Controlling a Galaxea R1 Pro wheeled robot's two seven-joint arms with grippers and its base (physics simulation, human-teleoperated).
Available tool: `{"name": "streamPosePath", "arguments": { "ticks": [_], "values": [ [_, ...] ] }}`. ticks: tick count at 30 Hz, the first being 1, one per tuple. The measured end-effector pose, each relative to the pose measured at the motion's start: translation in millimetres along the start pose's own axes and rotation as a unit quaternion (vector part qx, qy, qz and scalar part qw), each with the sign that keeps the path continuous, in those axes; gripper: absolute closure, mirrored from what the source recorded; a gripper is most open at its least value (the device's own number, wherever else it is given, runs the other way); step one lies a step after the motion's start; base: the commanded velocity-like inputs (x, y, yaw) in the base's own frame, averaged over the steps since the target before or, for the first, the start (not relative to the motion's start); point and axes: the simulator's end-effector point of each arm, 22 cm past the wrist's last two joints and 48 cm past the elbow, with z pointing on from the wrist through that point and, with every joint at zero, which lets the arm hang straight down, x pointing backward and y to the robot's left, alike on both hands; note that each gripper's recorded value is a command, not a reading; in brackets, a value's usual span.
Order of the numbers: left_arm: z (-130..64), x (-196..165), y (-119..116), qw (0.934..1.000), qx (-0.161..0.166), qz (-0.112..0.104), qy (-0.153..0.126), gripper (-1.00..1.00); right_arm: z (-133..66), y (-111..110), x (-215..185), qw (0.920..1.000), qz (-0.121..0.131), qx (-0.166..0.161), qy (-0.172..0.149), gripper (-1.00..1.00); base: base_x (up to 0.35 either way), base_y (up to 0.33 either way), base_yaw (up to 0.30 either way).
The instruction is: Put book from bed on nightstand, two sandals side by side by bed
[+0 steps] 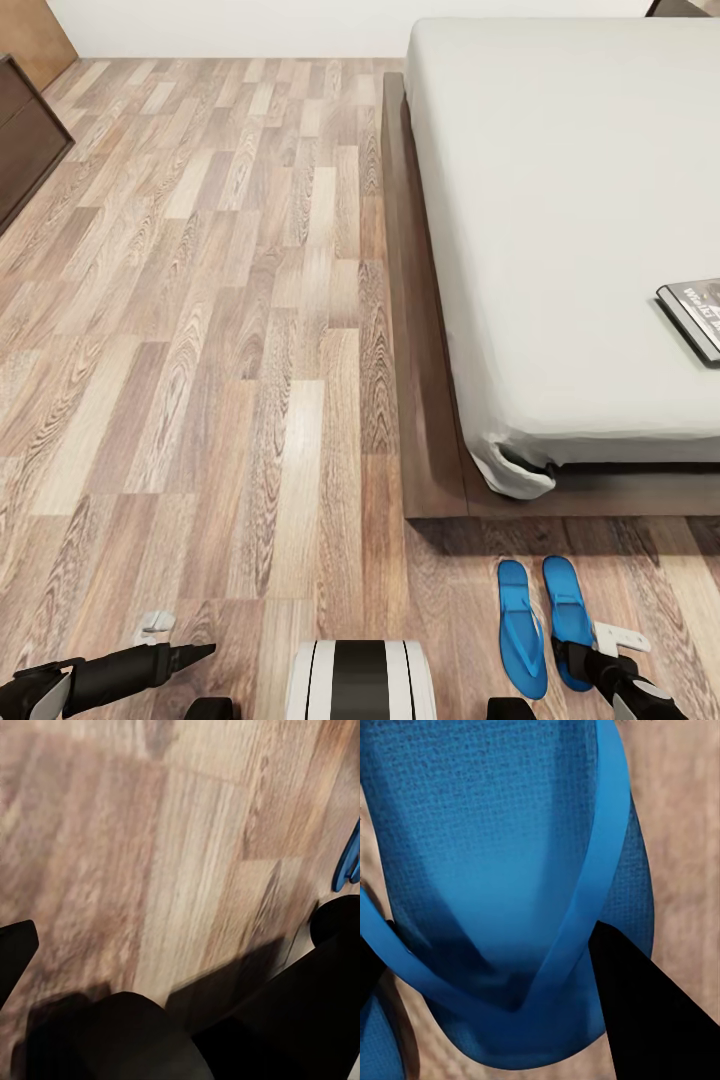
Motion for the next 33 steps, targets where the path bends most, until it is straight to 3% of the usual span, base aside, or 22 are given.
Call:
{"name": "streamPosePath", "arguments": {
  "ticks": [1, 2, 27, 33],
  "values": [
    [-0.1, 0.0, 0.1, 1.0, 0.0, 0.0, 0.0, -1.0, 0.0, 0.0, 0.0, 1.0, 0.0, 0.0, 0.0, 1.0, 0.0, 0.0, 0.0],
    [-0.1, 0.0, 0.1, 1.0, 0.0, 0.0, 0.0, -1.0, 0.0, 0.1, 0.0, 1.0, 0.0, 0.0, 0.0, -1.0, 0.0, 0.0, 0.0],
    [-0.2, -0.1, 0.0, 1.0, 0.0, 0.0, 0.0, -1.0, 0.0, -0.3, 0.0, 1.0, 0.0, 0.0, 0.0, -1.0, 0.0, 0.0, 0.0],
    [-3.7, -7.9, -6.6, 0.9999, 0.003, 0.009, -0.008, -1.0, -4.9, 0.1, -11.5, 0.9999, 0.003, -0.002, -0.012, -1.0, 0.0, 0.0, 0.0]
  ]
}}
